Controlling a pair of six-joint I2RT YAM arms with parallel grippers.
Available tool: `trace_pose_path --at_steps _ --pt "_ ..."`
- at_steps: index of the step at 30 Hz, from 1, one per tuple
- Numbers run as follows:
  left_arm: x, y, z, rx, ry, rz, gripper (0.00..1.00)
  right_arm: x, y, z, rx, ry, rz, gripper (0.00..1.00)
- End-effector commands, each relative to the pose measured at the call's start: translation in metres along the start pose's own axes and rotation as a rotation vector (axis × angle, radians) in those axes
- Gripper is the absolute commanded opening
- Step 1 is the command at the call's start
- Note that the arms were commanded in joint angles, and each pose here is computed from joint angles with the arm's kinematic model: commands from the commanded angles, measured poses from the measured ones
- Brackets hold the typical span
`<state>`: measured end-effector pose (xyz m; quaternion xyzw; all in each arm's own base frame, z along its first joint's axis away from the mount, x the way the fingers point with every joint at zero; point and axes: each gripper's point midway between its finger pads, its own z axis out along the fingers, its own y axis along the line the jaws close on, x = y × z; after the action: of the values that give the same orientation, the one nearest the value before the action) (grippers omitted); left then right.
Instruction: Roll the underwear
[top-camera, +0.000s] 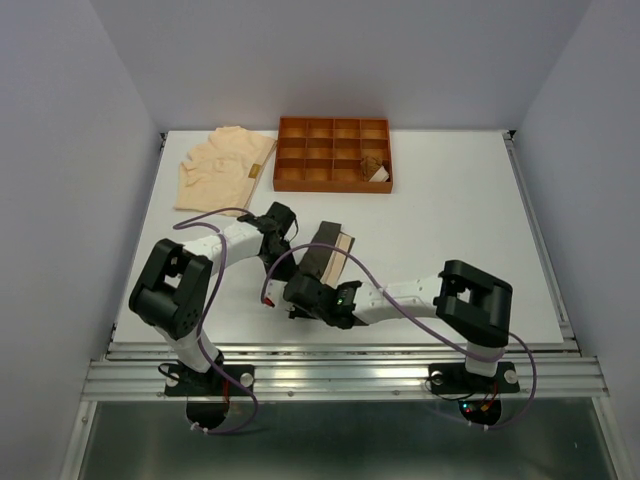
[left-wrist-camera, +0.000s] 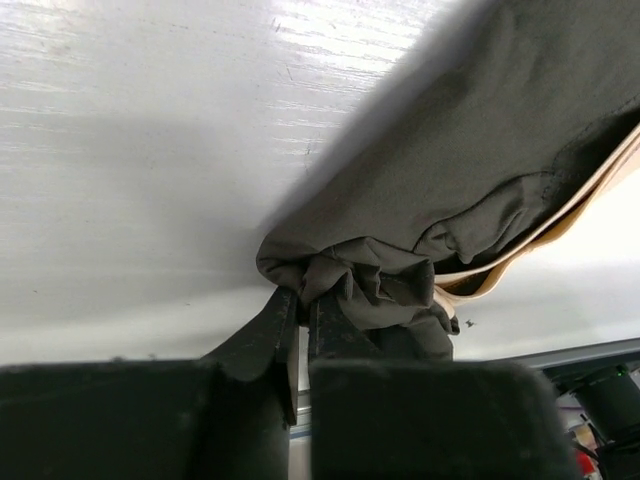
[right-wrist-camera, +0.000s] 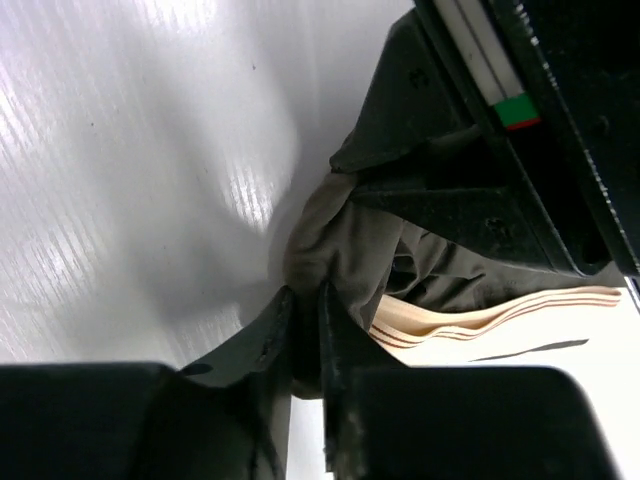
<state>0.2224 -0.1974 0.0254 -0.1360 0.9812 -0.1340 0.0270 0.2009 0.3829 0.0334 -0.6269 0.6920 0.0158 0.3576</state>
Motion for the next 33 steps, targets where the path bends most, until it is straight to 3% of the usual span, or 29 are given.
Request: trace_pose_path --at_steps 1,3,12,20,27,33 --pt "0.005 -0.004 -0.016 0.040 0.000 0.019 0.16 0.019 0.006 0.011 -0.015 0.062 0.019 0.07" --pt "0.002 -0.004 -0.020 0.048 -0.023 0.018 0.25 0.020 0.004 0.012 -0.050 0.052 0.054 0.01" --pt "-0.011 -0.004 -0.046 0.075 -0.142 -0.006 0.40 -0.017 0.013 -0.014 -0.345 -0.132 0.268 0.01" --pt "-0.030 0.018 -0.067 0.098 -0.237 -0.093 0.42 -0.030 0.010 -0.035 -0.598 -0.247 0.532 0.01" --pt "-0.028 0.039 -0.068 0.061 -0.258 -0.138 0.42 -0.025 0.010 -0.025 -0.706 -0.206 0.705 0.01" --pt "-0.024 0.038 -0.070 0.113 -0.276 -0.126 0.42 -0.025 -0.018 -0.017 -0.791 -0.233 0.993 0.01"
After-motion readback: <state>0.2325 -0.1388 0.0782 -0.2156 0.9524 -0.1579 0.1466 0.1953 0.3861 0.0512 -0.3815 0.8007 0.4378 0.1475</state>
